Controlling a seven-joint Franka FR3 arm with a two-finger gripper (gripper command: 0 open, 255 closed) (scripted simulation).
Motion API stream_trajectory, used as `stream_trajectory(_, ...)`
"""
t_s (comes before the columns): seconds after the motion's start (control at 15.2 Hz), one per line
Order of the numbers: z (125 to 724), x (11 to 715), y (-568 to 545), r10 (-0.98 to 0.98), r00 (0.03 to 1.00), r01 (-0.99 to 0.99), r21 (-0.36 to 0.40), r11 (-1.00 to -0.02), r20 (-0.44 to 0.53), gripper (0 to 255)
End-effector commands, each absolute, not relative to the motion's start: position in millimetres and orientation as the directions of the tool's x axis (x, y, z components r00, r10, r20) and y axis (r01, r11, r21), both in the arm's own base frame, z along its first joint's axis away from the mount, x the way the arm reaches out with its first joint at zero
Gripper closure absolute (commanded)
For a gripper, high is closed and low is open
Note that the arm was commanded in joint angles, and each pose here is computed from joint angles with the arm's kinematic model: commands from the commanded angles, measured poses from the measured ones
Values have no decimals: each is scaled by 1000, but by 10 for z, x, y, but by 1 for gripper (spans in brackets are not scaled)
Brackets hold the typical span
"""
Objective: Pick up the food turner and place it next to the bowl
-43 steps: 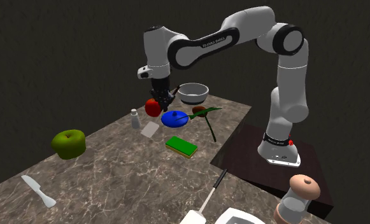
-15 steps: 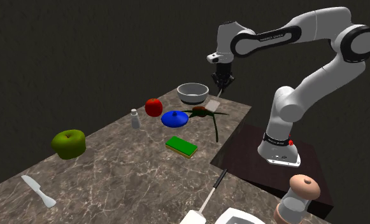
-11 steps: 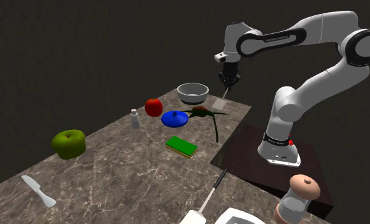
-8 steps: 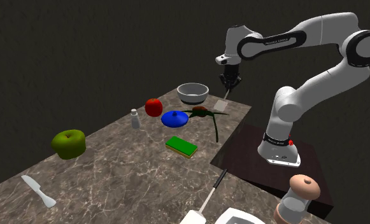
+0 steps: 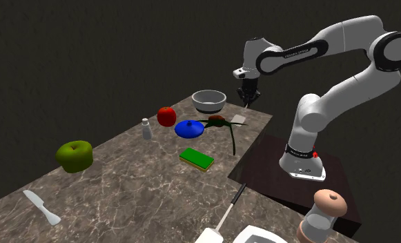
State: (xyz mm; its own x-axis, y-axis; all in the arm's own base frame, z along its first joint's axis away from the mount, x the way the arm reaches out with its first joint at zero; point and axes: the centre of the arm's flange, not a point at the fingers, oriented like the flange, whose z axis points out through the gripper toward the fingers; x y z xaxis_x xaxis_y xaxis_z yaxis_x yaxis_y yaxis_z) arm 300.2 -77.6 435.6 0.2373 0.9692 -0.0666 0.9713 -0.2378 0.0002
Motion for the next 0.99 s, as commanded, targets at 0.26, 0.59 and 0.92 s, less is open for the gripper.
stream_trajectory(0.26, 4034, 3010, -779, 969, 237, 971, 0, -238, -66, 255)
stream_trajectory(0.59, 3770, 3010, -779, 969, 237, 971, 0, -238, -66, 255)
stream_trajectory(0.92, 3505, 3010, -779, 969, 237, 971, 0, -238, -66, 255)
